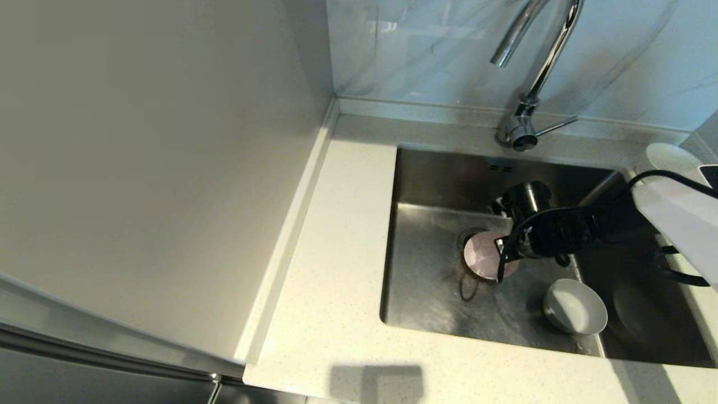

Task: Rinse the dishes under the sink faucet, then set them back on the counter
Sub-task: Put a bowl back to the table from the sink

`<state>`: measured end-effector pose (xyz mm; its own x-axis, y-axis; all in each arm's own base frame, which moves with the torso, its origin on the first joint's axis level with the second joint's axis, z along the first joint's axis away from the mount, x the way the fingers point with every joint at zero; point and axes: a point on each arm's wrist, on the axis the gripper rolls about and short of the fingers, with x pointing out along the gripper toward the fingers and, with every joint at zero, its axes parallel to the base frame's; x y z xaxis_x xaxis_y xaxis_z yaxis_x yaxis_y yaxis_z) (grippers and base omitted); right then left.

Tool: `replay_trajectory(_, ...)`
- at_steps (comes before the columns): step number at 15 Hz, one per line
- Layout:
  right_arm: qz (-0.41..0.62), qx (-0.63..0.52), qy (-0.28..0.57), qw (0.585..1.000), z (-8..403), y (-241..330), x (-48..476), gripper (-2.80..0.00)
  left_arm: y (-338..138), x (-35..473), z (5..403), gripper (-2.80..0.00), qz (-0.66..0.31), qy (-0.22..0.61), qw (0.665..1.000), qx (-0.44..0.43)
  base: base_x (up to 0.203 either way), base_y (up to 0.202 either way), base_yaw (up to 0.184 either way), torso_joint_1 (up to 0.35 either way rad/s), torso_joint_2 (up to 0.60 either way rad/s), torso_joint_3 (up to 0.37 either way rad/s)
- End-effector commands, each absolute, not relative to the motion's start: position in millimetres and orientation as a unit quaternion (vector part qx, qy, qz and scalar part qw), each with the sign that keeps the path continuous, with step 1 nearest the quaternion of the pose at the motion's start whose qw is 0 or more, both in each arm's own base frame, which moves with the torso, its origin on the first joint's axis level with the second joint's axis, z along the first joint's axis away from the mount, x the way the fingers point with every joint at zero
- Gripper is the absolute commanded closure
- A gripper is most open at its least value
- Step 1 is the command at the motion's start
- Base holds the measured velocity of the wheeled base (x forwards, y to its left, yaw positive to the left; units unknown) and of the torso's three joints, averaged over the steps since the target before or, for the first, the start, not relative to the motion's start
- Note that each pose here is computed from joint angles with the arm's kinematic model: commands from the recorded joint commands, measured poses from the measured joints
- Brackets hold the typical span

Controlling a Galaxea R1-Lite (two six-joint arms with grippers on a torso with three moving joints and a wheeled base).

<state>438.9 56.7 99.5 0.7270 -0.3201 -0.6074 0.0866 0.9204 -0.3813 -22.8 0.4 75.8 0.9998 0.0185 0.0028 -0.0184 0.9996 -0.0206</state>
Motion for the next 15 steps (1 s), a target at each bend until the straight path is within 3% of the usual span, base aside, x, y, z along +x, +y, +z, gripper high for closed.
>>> replay_trajectory(1,-0.12,-0.158,0.315,0.928,130,54,440,0.0,0,-23,76,0.0,0.01,-0.003,1.0,-0.01,0.0,0.0,0.0,0.0,0.0,0.0)
replay_trajectory(5,-0.133,-0.154,0.28,0.938,164,45,430,0.0,0,-23,76,0.0,0.01,-0.003,1.0,-0.01,0.0,0.0,0.0,0.0,0.0,0.0)
replay_trajectory(13,-0.147,-0.191,0.31,0.92,161,35,421,0.0,0,-23,76,0.0,0.01,-0.003,1.0,-0.011,0.0,0.0,0.0,0.0,0.0,0.0)
replay_trajectory(14,-0.145,-0.195,0.317,0.917,155,36,421,-0.71,0,-23,76,0.0,0.01,-0.003,1.0,-0.01,0.0,0.0,0.0,0.0,0.0,0.0)
replay_trajectory(15,-0.142,-0.197,0.321,0.916,152,37,421,-2.8,0,-23,76,0.0,0.01,-0.003,1.0,-0.01,0.0,0.0,0.0,0.0,0.0,0.0)
